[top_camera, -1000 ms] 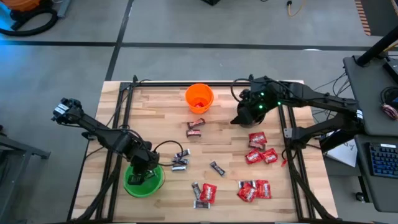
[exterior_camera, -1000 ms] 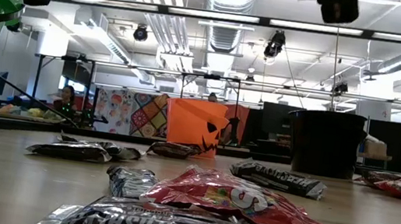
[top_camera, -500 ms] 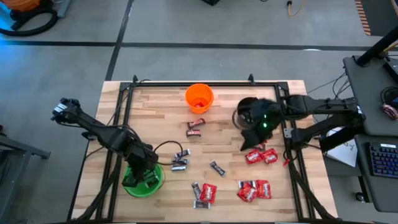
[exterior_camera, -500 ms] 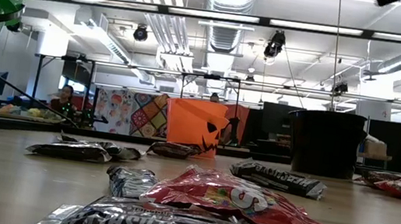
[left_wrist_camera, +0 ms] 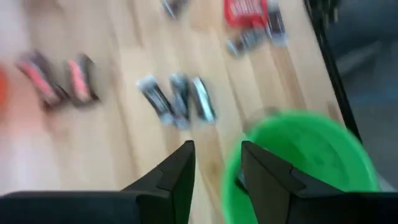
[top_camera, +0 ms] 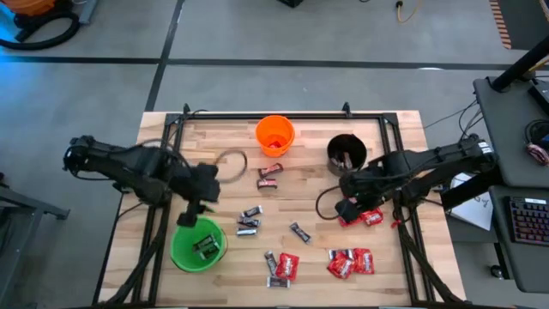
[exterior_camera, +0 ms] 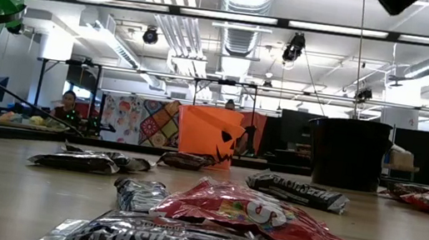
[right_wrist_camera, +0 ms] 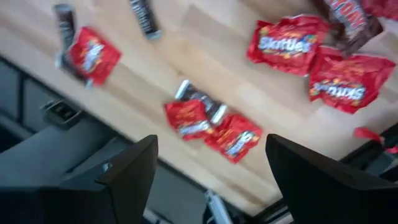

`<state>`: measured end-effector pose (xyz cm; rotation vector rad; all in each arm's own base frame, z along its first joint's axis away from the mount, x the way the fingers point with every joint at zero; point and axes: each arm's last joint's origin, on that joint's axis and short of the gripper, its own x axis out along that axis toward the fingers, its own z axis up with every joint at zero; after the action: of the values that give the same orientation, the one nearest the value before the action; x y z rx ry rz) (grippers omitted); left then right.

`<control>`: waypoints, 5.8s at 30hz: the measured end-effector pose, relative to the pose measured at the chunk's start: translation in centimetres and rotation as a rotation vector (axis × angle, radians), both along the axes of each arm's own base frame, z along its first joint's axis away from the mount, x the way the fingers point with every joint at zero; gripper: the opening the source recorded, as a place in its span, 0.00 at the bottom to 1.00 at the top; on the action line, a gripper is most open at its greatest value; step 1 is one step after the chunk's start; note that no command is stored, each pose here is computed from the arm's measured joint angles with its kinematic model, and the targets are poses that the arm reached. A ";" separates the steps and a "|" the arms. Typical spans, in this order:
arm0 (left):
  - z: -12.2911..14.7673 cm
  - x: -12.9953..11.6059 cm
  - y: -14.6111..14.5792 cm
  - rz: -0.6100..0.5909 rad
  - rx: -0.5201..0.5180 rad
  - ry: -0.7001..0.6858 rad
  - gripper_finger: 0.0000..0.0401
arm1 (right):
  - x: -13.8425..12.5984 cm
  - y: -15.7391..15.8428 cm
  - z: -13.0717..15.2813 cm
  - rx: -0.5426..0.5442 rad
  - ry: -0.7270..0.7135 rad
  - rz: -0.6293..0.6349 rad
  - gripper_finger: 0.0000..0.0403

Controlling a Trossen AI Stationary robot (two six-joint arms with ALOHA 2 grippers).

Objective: Sort candy
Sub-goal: Put the red candy into the orange bucket, then put the brown chocolate into the black bucket

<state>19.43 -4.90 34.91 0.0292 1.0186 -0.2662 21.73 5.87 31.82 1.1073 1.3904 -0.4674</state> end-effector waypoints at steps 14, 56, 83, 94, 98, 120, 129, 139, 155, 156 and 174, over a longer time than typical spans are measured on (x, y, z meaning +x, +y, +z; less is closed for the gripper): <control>3.1 0.5 6.8 0.149 -0.132 -0.789 0.28 | 2.1 0.8 -8.5 -0.125 0.222 -0.018 0.67; -6.0 2.1 10.6 0.558 -0.369 -0.436 0.28 | 4.0 0.6 -11.2 -0.156 0.009 0.059 0.08; -6.7 -0.3 9.4 0.792 -0.726 -0.043 0.28 | 12.8 -14.7 -0.7 -0.701 -0.785 0.377 0.08; -0.1 -0.4 9.8 0.778 -0.563 -0.278 0.28 | 14.9 -20.7 -2.0 -0.967 -0.910 0.370 0.08; 1.2 -0.6 10.0 0.812 -0.498 -0.322 0.28 | 15.5 -21.6 -2.9 -1.033 -0.917 0.425 0.08; 0.9 -0.9 10.4 0.987 -0.413 -0.315 0.28 | 13.0 -23.9 -10.4 -1.135 -1.072 0.435 0.08; 0.1 0.1 10.8 1.053 -0.411 -0.279 0.28 | 12.6 -23.8 -11.2 -1.121 -1.048 0.435 0.08; -0.7 1.0 11.1 1.087 -0.424 -0.234 0.28 | 12.8 -23.9 -10.9 -1.117 -1.047 0.430 0.08; -0.6 0.9 11.0 1.102 -0.444 -0.237 0.28 | 13.5 -24.5 -9.6 -1.032 -0.920 0.385 0.19; -0.6 0.9 11.0 1.102 -0.444 -0.237 0.28 | 13.5 -24.5 -9.6 -1.030 -0.918 0.386 0.22; -0.6 1.0 10.8 0.926 -0.353 -0.237 0.28 | 13.5 -24.0 -6.1 -0.795 -0.740 0.332 0.51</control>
<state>20.41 5.94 34.35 -0.7010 0.6508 0.4008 35.22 -18.12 25.72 0.3107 0.6000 -0.2732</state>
